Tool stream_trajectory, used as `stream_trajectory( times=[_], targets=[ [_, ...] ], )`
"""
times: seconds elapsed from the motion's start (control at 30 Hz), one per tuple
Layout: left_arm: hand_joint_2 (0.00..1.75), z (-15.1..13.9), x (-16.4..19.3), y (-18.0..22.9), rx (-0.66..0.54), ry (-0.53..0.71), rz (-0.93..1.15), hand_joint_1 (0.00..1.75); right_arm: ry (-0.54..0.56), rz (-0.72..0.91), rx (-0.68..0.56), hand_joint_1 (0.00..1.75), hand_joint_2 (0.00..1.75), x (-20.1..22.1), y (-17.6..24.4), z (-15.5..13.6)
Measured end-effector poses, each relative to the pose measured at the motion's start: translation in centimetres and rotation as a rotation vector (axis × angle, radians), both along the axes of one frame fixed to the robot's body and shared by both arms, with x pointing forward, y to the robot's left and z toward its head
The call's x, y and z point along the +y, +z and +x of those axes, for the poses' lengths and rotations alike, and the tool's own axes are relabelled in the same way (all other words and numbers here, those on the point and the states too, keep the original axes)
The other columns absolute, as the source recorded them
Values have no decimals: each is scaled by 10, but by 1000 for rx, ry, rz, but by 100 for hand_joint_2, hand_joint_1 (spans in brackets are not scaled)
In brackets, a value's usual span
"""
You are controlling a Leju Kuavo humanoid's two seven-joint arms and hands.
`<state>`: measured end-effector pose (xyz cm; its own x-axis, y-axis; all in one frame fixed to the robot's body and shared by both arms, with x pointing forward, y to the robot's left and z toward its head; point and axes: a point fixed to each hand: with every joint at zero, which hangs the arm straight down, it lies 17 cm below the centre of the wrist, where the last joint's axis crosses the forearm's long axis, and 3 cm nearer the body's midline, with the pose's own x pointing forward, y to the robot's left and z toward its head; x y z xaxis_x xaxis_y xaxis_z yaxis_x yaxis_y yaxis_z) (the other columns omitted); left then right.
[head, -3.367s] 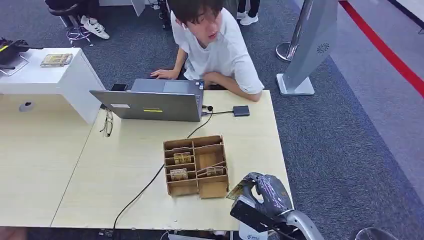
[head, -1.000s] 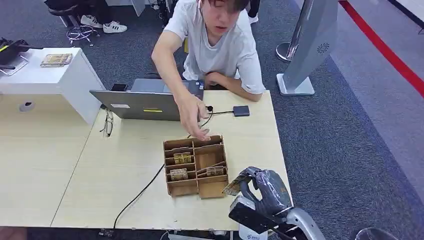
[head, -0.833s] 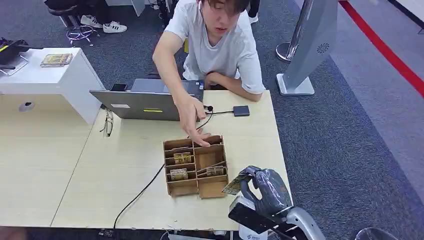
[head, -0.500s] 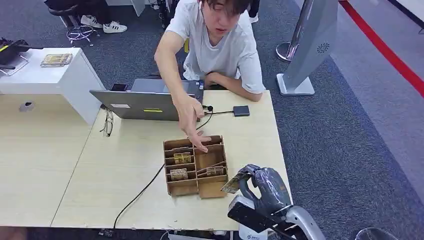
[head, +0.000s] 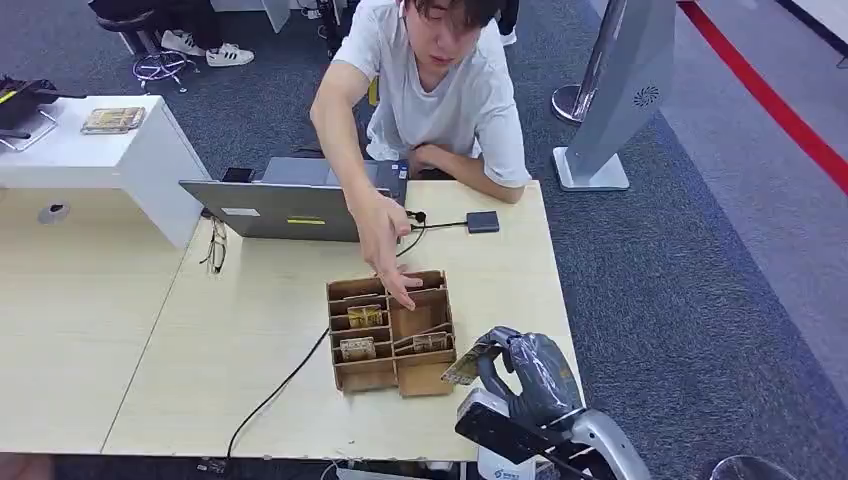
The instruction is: Pass the card to the sensor for recognition and then transmit it.
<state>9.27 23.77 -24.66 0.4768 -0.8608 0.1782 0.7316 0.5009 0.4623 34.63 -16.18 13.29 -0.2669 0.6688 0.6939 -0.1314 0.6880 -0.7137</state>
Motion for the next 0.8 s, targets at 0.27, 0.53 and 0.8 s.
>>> stream_trajectory(
  times=[0.27,0.53,0.8],
  targets=[
    [0,-12,-6,-4,63,48,-60,0,18,-1,-5,175,175,4,3,1],
    [0,-58,-18,-5,275,256,-273,0,72,25,-22,175,175,16,14,16],
    [0,-102,-29,19,512,612,-613,0,172,72,-29,175,175,52,28,48]
  ],
)
